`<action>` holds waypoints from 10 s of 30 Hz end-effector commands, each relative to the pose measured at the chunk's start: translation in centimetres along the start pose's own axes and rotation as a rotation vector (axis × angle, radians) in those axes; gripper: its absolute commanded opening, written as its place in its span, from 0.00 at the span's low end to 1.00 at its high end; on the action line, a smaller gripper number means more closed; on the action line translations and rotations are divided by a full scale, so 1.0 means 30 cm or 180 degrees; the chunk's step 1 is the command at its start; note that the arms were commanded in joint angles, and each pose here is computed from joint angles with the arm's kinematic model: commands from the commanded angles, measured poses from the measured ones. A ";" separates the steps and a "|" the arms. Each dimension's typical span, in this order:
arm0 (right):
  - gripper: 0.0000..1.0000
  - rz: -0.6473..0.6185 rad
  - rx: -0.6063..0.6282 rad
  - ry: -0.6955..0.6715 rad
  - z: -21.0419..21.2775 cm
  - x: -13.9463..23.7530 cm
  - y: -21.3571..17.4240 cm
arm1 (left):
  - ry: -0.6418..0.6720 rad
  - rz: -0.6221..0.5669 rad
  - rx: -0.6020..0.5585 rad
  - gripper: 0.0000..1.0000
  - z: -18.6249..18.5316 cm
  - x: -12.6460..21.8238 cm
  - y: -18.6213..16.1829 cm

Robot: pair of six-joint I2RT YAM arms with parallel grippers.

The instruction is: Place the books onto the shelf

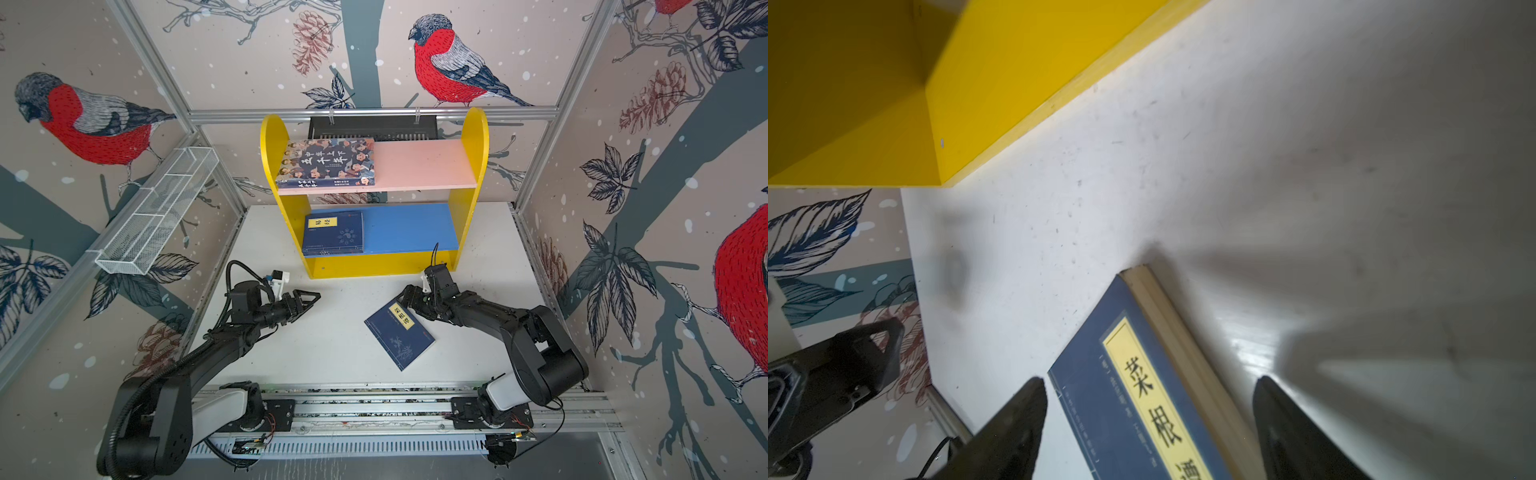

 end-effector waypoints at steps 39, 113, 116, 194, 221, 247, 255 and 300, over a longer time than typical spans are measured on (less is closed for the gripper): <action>0.80 0.0724 -0.0059 0.0397 0.133 -0.126 -0.231 | 0.0083 0.1416 -0.0089 0.73 0.037 -0.235 -0.273; 0.01 0.0567 0.0451 0.1322 0.068 -0.029 -0.141 | -0.0019 0.0958 -0.0588 0.65 -0.029 -0.209 -0.130; 0.01 0.0563 0.0527 0.1479 0.080 -0.006 -0.123 | -0.0099 0.0869 -0.0575 0.65 -0.037 -0.190 -0.111; 0.88 -0.0900 0.0786 0.3253 0.490 0.192 -0.130 | -0.1778 -0.0445 -0.0572 0.00 -0.449 0.066 0.180; 0.01 -0.0899 0.0772 0.3666 0.485 0.116 0.003 | -0.1037 -0.0398 -0.0660 0.40 -0.335 0.025 0.164; 0.01 0.0279 0.2294 0.2775 0.397 0.369 0.023 | -0.1532 0.0657 -0.1323 0.78 -0.347 0.080 0.073; 0.01 0.0453 0.2526 0.2907 0.471 0.361 -0.020 | -0.1792 0.1102 -0.1306 0.68 -0.386 0.039 0.013; 0.30 0.0130 0.1807 0.3151 0.468 0.193 -0.021 | -0.1715 0.0158 -0.1031 0.00 -0.410 0.096 0.116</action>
Point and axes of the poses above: each gripper's point midway between its finger pads, its own x axis back along the fingers, its own z axis along the line the jaws close on, y = z × x, the point moved 10 cm from there along x, back along the fingers, and after that the axes turned 3 degrees about x, right-handed, at the moved point
